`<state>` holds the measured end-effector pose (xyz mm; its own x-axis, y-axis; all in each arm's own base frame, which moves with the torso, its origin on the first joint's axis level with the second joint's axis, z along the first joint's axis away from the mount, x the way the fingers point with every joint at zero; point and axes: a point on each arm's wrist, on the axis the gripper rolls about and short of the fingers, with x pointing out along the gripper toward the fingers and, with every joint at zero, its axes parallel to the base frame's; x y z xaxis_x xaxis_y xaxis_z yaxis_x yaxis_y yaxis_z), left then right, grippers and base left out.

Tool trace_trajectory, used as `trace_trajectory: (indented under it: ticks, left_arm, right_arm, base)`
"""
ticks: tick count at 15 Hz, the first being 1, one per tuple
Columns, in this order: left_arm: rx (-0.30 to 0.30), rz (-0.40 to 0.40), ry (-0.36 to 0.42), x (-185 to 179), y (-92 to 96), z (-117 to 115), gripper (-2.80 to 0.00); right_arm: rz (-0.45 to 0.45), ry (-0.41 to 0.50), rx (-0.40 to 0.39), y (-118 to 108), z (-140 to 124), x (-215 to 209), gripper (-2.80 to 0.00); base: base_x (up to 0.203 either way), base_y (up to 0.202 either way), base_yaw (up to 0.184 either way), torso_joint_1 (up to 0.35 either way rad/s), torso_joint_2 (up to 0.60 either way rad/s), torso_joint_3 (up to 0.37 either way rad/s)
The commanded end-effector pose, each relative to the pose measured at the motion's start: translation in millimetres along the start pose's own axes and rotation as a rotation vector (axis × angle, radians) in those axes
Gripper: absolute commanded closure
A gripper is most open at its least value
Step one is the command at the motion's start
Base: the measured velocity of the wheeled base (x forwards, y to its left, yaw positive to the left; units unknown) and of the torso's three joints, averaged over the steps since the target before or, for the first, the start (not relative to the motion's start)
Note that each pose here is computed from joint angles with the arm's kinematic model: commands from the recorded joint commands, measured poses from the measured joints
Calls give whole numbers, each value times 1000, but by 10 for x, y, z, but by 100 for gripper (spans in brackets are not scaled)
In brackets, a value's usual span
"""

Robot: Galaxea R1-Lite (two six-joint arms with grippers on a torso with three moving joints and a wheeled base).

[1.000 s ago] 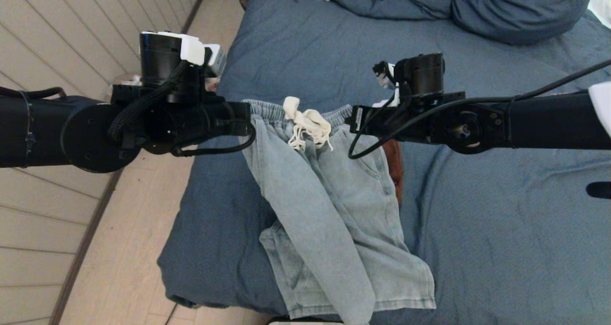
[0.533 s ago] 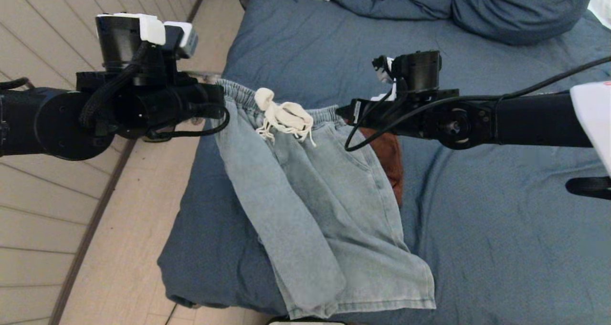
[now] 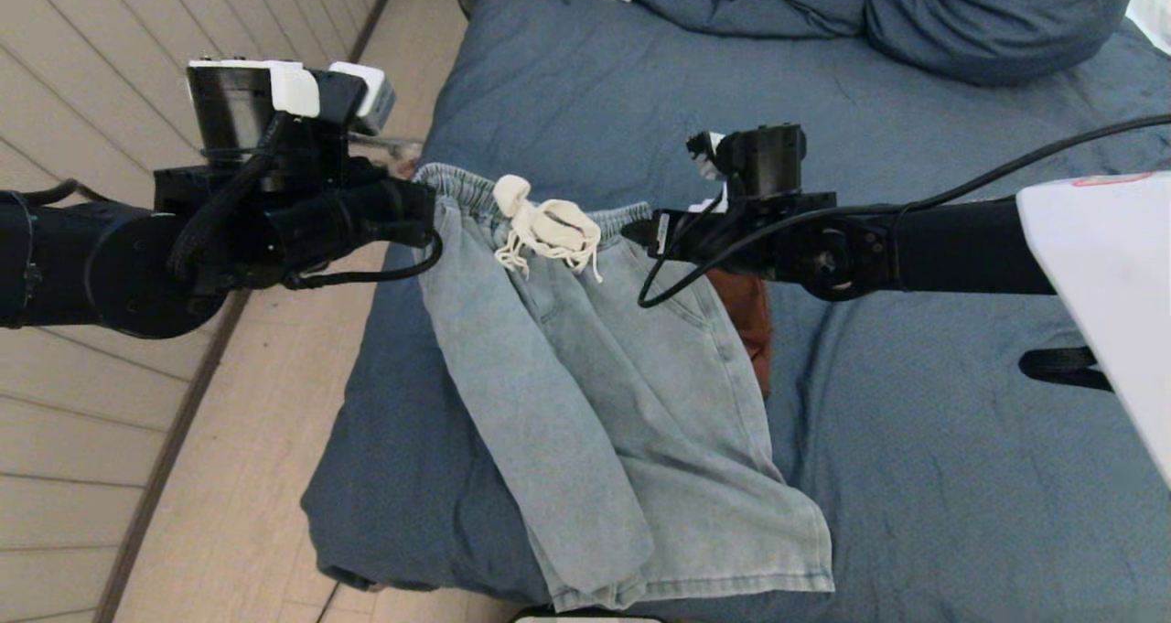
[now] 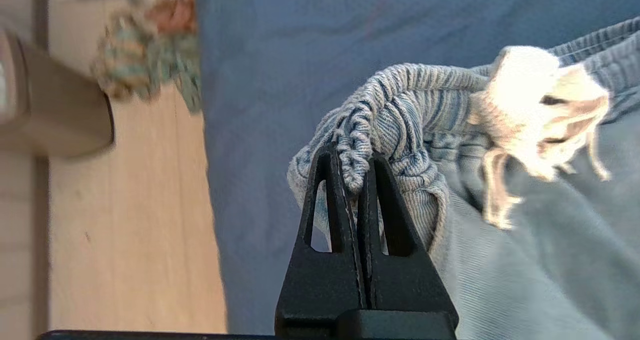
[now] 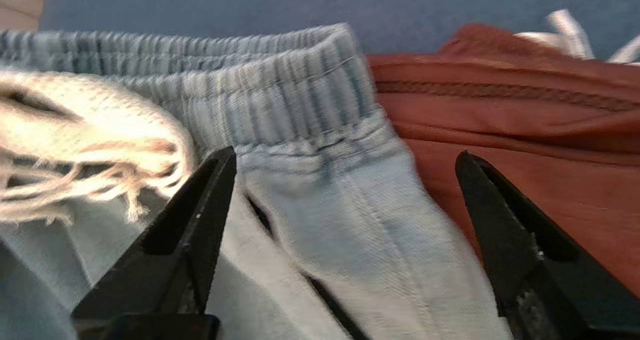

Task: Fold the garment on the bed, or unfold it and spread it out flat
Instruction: Unford the blue shorts

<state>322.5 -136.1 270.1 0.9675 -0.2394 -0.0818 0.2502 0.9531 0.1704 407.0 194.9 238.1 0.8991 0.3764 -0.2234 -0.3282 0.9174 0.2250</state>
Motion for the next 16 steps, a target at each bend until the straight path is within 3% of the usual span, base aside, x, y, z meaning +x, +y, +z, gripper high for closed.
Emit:
trace_trajectory:
  ticks: [1, 3, 14, 15, 16]
  left_arm:
    - [22, 19, -17, 141, 168, -118, 0]
    - [29, 27, -65, 229, 268, -146, 0]
    - [68, 35, -57, 357, 535, -303, 0]
    - [68, 35, -56, 374, 533, -317, 0]
    - [70, 36, -57, 386, 531, -331, 0]
  right_arm:
    - [5, -9, -1, 13, 15, 16, -280]
    - [7, -10, -3, 24, 1, 61, -280]
    - [28, 32, -10, 148, -182, 179, -280]
    - [32, 30, -10, 166, -178, 176, 0]
    - [34, 26, -9, 175, -168, 173, 0]
  base:
    - [0, 0, 0, 0, 0, 0]
    - [0, 0, 0, 0, 0, 0]
    - [0, 0, 0, 0, 0, 0]
    - [0, 0, 0, 0, 0, 0]
    - [0, 0, 0, 0, 0, 0]
